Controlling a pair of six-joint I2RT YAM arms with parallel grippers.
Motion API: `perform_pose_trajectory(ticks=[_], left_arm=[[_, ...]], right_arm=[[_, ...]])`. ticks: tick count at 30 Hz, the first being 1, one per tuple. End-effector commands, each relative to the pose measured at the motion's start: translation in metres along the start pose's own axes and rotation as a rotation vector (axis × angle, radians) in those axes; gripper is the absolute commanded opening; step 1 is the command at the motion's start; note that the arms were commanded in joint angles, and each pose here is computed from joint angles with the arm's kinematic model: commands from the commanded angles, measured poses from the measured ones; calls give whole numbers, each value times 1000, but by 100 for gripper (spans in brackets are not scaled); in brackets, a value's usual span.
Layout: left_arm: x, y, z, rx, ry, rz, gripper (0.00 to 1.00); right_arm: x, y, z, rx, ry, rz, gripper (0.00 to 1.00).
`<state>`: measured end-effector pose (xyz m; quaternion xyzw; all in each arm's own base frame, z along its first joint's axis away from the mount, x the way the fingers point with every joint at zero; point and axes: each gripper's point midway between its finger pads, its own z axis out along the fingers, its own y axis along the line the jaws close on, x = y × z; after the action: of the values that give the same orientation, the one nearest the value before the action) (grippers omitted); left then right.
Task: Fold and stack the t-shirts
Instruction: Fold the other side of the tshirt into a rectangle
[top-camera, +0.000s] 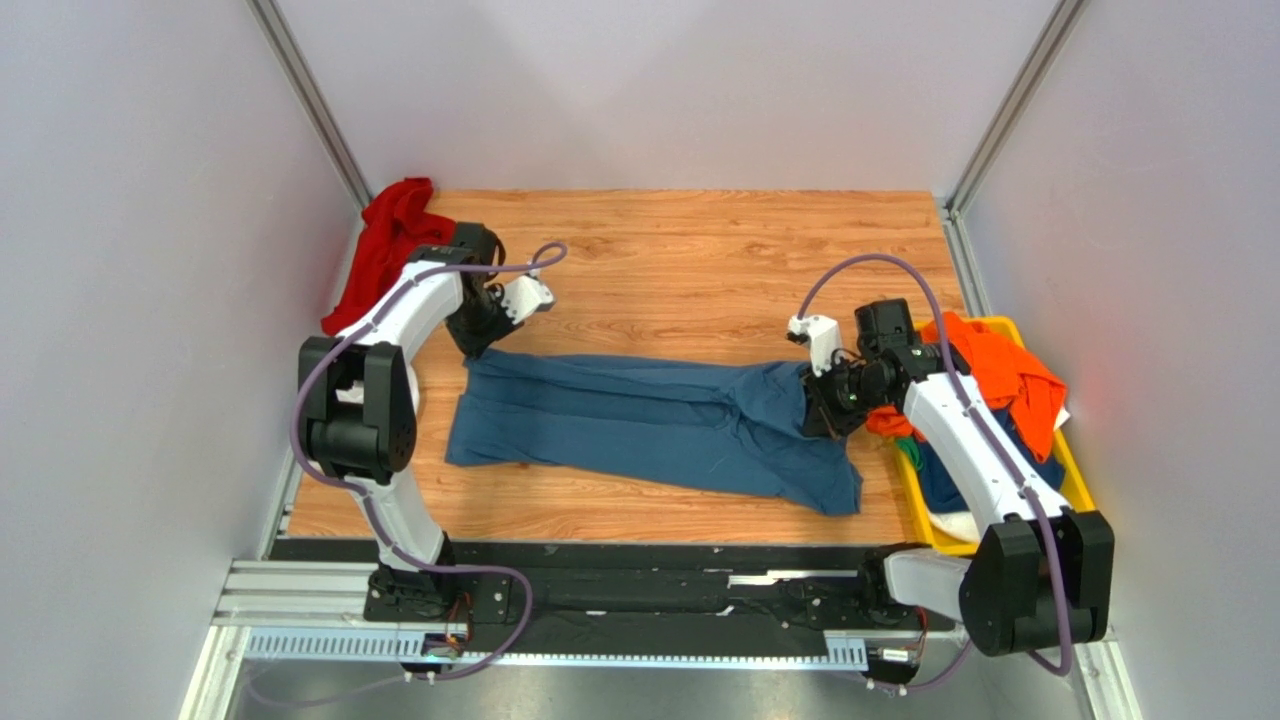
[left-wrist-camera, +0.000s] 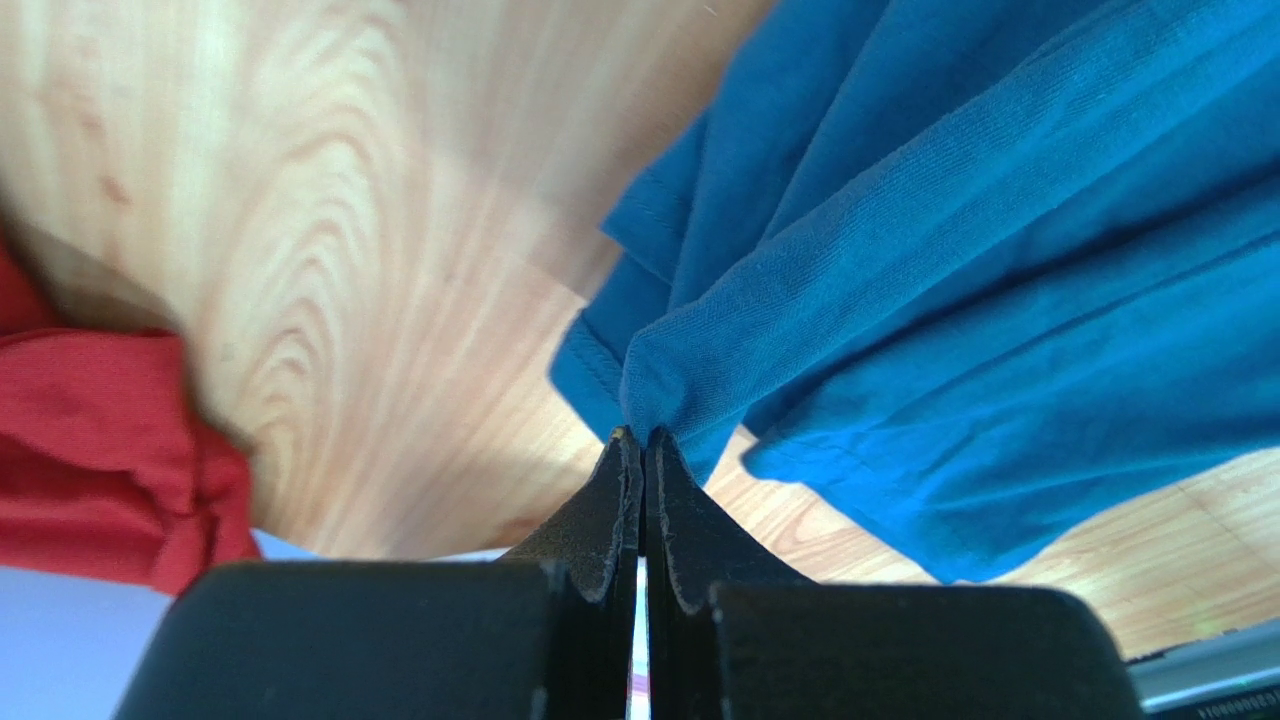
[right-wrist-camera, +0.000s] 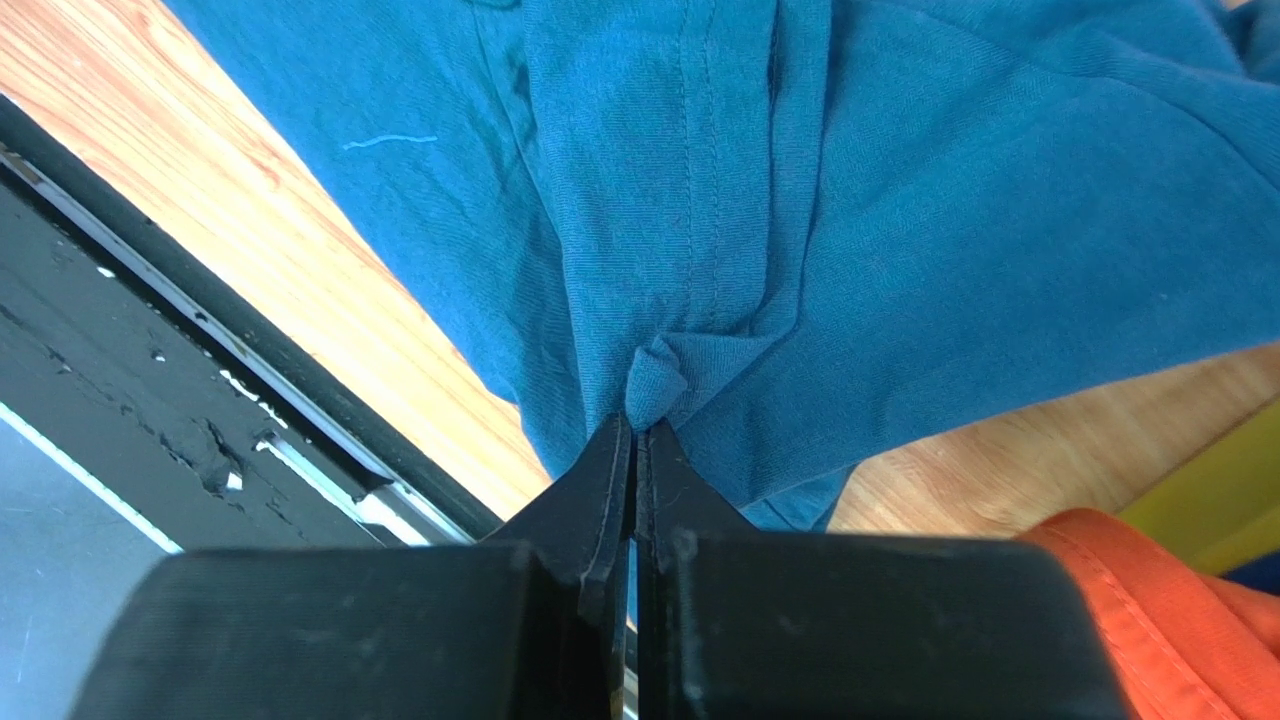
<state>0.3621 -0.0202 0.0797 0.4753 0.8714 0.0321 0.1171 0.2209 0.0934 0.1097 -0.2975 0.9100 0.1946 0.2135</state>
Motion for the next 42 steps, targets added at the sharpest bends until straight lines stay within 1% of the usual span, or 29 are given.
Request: perform_pose_trajectory(ticks=[1,10,13,15,17,21,24,34,38,41,42], left_arm=[[5,-7,-4,-9,1,-3,0],[19,-20,11,38,59,-12,0],[26,-21,15,40,106,-19,0],[31,-24,19,51,129,-27,3],[33,-26,22,65,141,-31,9],[44,-37,27,115,204,-38,15],[50,-42,30,131,227,-40,18],[46,-53,16,170,196,-64,26],[30,-66,4,240,102,-83,32],[21,-78,-10,301,48,-92,33],[22,-84,-15,325,46,-93,33]], right_arm=[[-5,-6,6,15,-15,-36,0],[6,-8,13,6,25,-33,0],[10,-8,16,-1,44,-31,0],[14,-9,19,-6,61,-27,0],[16,-9,20,-11,72,-27,0],[19,-9,21,-13,82,-26,0],[26,-10,23,-8,104,-28,0],[40,-13,28,-5,148,-40,0],[42,-14,30,-9,159,-44,0],[46,-14,31,-9,170,-42,0],[47,-14,31,-10,174,-41,0]])
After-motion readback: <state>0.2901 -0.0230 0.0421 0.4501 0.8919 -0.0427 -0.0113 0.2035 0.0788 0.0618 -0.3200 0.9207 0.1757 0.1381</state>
